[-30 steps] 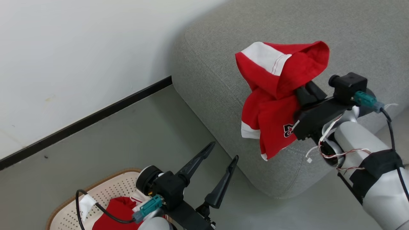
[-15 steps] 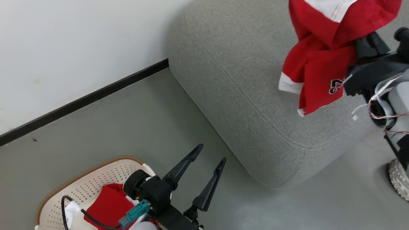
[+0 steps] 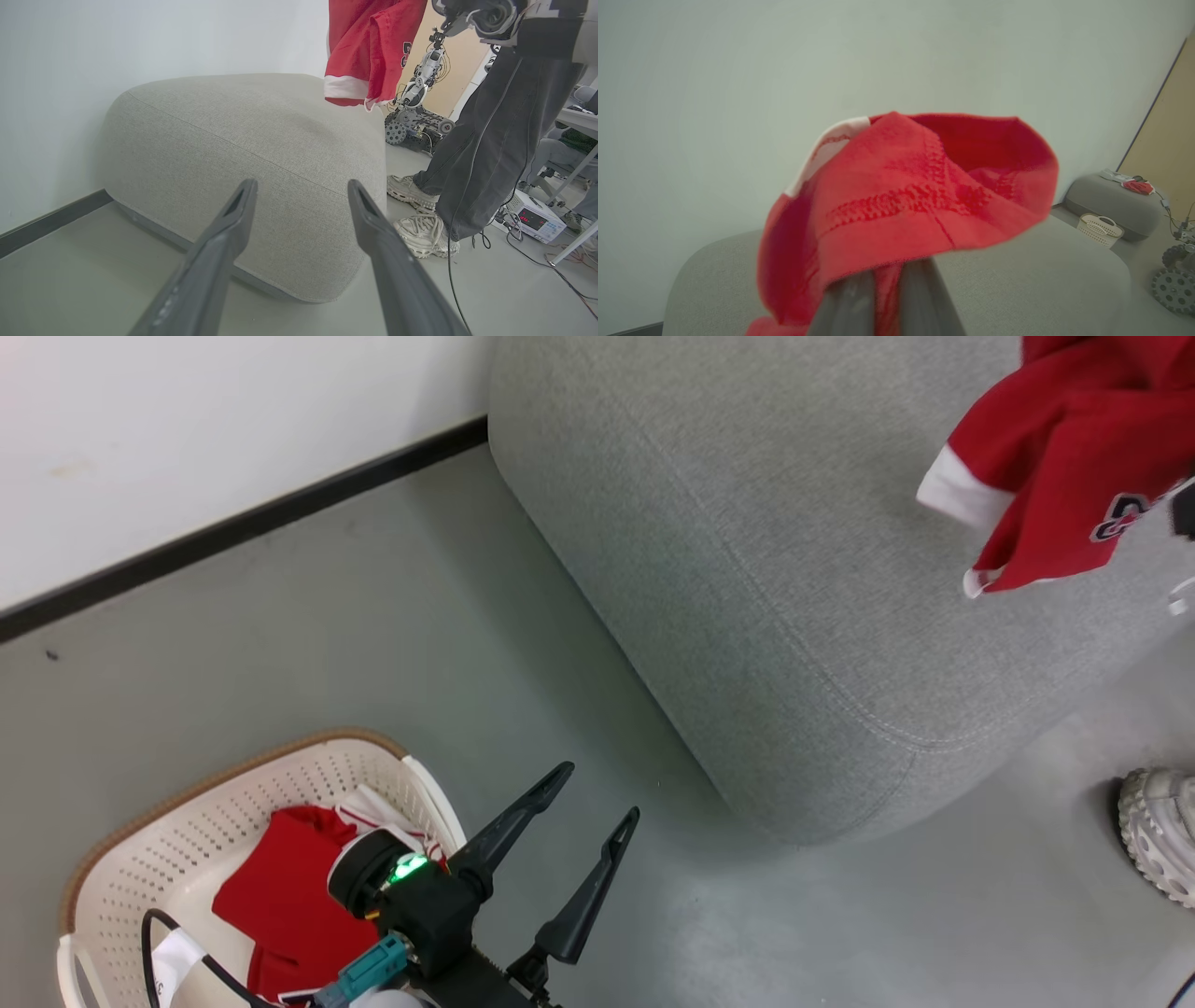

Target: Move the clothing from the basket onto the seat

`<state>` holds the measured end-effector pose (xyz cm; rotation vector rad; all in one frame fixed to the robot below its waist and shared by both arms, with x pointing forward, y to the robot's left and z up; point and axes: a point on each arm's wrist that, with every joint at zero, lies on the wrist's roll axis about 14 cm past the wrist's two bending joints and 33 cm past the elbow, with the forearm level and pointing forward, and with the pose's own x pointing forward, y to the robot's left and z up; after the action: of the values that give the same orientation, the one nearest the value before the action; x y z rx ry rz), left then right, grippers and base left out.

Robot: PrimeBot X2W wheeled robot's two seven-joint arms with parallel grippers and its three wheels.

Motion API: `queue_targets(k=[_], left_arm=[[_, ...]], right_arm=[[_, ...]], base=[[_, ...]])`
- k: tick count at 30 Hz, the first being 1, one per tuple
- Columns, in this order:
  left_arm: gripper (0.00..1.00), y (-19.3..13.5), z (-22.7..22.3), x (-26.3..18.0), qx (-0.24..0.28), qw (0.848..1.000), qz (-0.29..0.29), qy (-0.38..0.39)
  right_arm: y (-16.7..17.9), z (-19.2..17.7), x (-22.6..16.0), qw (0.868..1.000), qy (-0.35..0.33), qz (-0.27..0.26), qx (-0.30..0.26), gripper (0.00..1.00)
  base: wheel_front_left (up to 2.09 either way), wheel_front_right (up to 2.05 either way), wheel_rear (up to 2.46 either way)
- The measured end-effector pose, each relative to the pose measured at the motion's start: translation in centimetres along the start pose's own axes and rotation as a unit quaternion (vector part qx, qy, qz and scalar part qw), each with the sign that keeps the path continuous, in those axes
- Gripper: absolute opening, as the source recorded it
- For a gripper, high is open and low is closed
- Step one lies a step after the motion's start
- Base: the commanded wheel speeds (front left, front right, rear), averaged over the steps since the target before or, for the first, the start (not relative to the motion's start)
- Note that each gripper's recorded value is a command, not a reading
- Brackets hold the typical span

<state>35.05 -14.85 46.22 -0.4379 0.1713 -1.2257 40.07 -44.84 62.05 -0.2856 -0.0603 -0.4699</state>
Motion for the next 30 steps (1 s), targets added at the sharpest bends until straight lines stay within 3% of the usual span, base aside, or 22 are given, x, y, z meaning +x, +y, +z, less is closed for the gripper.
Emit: queue_targets(k=[11, 30], left_arm=[[1.0, 2.4, -2.8, -1.4, -0.029, 0.999, 0.006, 0.022], [1.0, 9.0, -7.4, -6.1, -0.054, 0.994, 0.067, 0.067]], right_arm=[[-0.8, 0.6, 3.9, 0.999, -0.016, -0.03, -0.025, 0.0], [-1.3, -4.1, 9.0, 0.995, 0.013, -0.094, -0.014, 0.0]], base=[[0.0, 0.0, 0.0], [0.0, 0.0, 0.0]])
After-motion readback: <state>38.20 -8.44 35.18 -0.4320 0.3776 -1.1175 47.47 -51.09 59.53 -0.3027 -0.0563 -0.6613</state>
